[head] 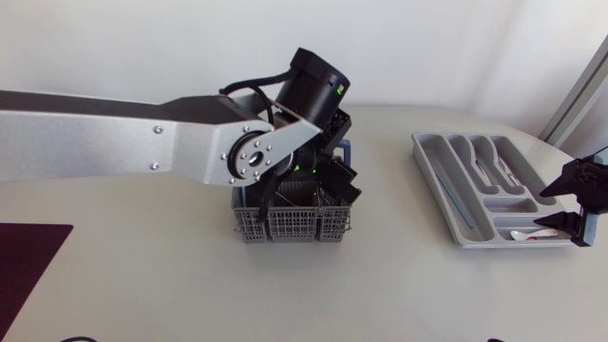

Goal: Sort the cutlery from the basket into the organizer compartments.

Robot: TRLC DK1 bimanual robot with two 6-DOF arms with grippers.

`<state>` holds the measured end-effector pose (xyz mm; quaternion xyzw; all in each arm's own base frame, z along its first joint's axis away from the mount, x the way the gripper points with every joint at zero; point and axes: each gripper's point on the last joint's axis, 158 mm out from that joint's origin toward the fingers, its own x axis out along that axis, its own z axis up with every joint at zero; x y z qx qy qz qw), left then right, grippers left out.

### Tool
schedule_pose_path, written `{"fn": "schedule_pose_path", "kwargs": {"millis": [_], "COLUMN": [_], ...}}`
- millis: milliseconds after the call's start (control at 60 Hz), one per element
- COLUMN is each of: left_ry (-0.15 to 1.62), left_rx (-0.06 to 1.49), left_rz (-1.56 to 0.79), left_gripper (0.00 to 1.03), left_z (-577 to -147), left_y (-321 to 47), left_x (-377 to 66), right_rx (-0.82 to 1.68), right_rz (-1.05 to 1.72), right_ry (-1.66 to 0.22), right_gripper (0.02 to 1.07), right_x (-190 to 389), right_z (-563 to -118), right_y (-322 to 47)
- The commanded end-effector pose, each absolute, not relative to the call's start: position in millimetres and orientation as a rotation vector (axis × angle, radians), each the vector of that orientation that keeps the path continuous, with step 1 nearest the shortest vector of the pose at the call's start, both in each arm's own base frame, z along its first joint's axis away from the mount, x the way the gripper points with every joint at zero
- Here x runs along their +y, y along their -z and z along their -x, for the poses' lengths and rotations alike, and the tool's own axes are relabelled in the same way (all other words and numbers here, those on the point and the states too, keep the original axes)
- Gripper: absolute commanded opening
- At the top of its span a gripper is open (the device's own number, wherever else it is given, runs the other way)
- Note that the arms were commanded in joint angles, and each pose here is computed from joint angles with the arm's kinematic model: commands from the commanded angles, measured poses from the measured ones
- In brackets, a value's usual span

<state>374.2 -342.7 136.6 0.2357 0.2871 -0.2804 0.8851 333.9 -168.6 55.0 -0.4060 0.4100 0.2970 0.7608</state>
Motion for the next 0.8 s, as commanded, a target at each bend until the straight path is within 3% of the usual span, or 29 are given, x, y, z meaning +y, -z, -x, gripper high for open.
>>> {"fn": "schedule_pose_path", "kwargs": {"millis": [0, 183, 783], "left_ry": [0.565, 0.487, 0.392], "left_rx": [0.639, 0.755, 0.864], "left_rz": [-0.537, -0.536, -0.579], "left_gripper": [0.65, 0.60, 0.56], "left_z": [-372, -374, -381], "left_y": [-116, -106, -85], "left_x": [-342, -337, -337], "right_rx": [0.890, 0.843, 0.760], "right_rz": [0.797, 0.713, 0.658], "right_ry": [-0.663, -0.673, -0.704], "right_gripper": [0.92, 0.92, 0.94], "right_x": [-140, -92, 5], "right_z": [-319, -303, -260], "right_y": [-57, -70, -87]}}
